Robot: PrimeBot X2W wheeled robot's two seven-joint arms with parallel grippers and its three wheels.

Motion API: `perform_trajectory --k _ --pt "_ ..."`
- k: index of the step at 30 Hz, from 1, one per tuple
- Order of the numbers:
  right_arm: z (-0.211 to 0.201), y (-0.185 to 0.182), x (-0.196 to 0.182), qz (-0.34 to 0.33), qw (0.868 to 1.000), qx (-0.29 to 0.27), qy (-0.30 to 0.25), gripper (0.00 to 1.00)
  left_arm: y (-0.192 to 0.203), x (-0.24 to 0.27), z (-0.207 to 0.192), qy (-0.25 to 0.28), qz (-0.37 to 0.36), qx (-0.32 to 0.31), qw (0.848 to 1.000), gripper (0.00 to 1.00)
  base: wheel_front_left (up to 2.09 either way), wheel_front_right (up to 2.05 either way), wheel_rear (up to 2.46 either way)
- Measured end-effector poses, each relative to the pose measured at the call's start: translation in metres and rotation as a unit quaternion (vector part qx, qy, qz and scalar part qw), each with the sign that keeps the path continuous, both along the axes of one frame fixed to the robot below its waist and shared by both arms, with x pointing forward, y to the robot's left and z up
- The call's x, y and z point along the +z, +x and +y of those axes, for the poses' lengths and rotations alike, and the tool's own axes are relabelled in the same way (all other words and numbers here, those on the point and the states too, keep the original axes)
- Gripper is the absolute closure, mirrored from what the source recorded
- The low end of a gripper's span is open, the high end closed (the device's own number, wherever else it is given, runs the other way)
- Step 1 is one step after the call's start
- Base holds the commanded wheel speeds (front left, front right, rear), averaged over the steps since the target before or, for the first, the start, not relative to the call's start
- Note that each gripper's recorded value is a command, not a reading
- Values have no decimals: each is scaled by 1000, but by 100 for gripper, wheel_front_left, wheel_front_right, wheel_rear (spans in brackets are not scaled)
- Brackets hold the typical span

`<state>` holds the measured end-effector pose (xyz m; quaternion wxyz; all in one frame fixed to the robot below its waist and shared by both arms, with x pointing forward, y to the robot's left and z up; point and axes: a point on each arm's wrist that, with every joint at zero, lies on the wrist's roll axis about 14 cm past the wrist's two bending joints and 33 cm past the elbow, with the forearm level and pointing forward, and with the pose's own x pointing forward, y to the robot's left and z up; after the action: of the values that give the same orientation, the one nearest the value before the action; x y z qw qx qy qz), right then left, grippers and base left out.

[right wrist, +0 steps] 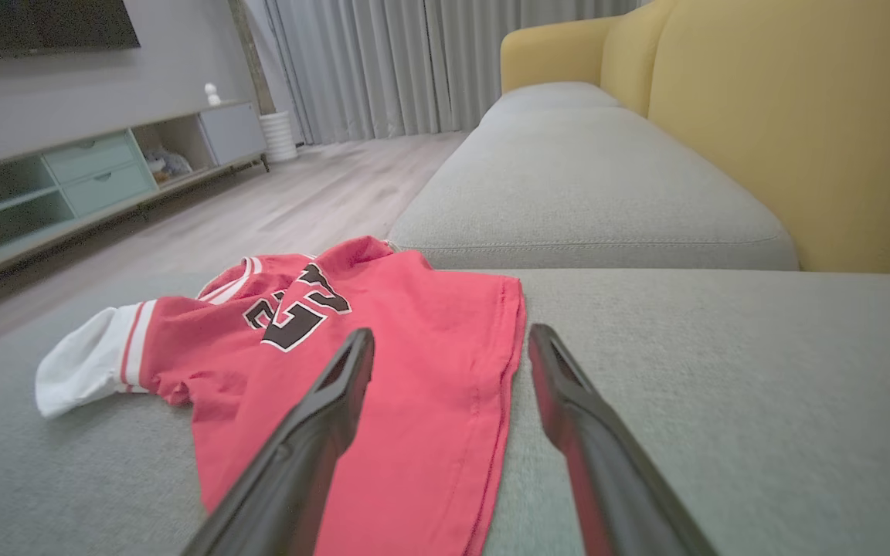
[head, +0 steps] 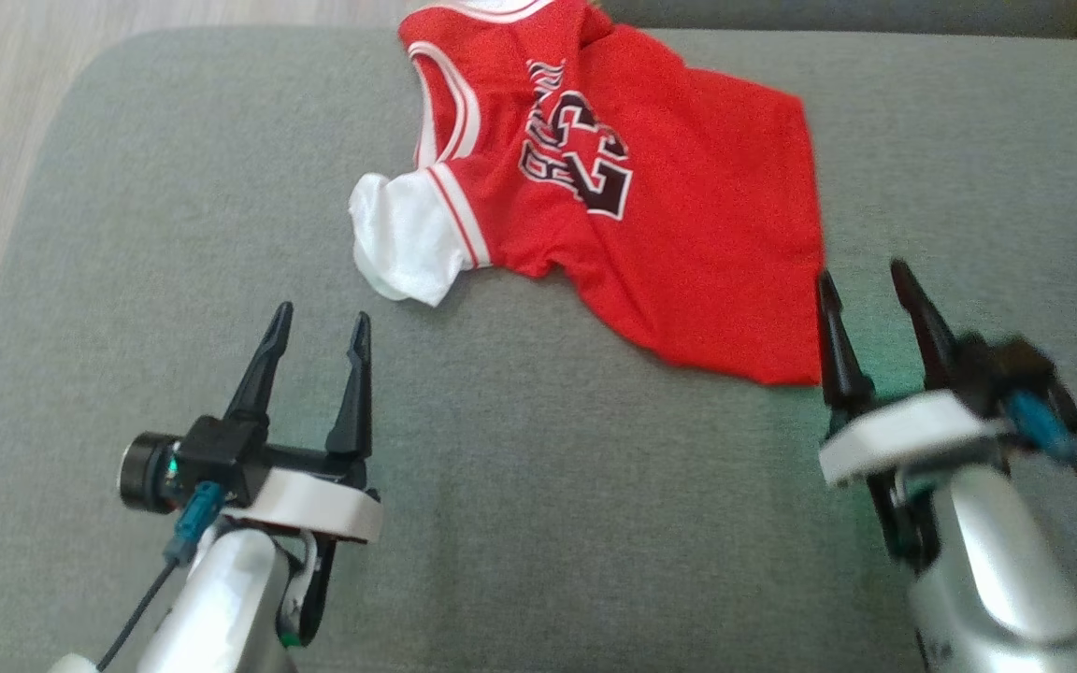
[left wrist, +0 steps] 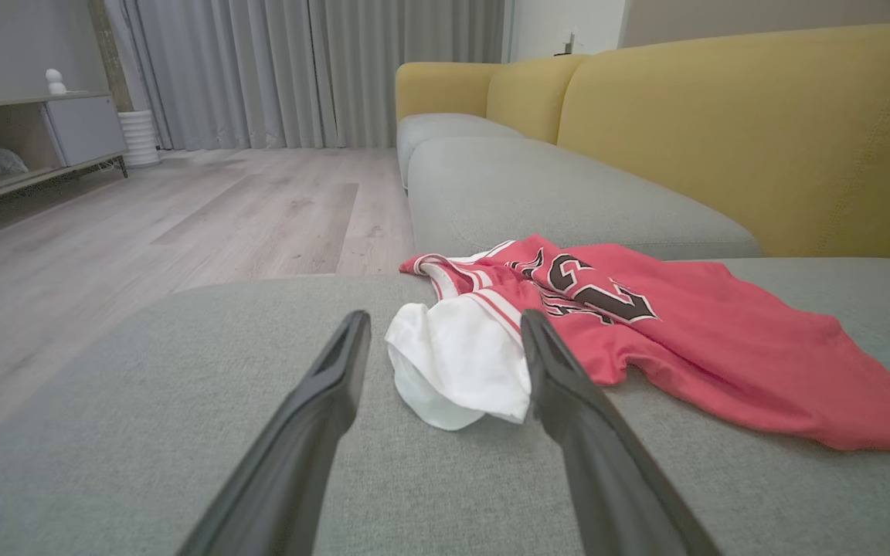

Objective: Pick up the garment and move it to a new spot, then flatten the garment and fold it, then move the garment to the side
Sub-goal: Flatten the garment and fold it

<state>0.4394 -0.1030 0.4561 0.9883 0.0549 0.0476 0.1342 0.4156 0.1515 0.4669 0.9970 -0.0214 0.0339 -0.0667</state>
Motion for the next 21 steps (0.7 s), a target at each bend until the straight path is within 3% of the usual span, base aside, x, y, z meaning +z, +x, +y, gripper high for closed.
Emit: perform_trajectory --k 4,8,13,17,18,19,21 --pt "12 32 -7 29 998 22 -49 0 -2 -8 3 -5 12 10 1000 0 0 0 0" --pt "3 55 -30 87 994 3 -60 0 -3 -17 7 -4 23 19 1000 0 0 0 0" --pt "5 62 -72 179 982 1 -66 0 -1 -18 8 -2 25 21 999 0 0 0 0" --pt "21 63 -88 212 974 23 -72 0 -2 -20 12 -4 28 29 999 0 0 0 0" --pt "23 66 -88 208 974 30 -89 62 -2 -21 13 -3 30 31 999 0 0 0 0" --pt "23 68 -86 203 973 34 -105 100 -2 -22 14 -1 31 31 999 0 0 0 0" --pt "22 70 -85 198 973 34 -116 100 -3 -21 16 -1 31 33 999 0 0 0 0"
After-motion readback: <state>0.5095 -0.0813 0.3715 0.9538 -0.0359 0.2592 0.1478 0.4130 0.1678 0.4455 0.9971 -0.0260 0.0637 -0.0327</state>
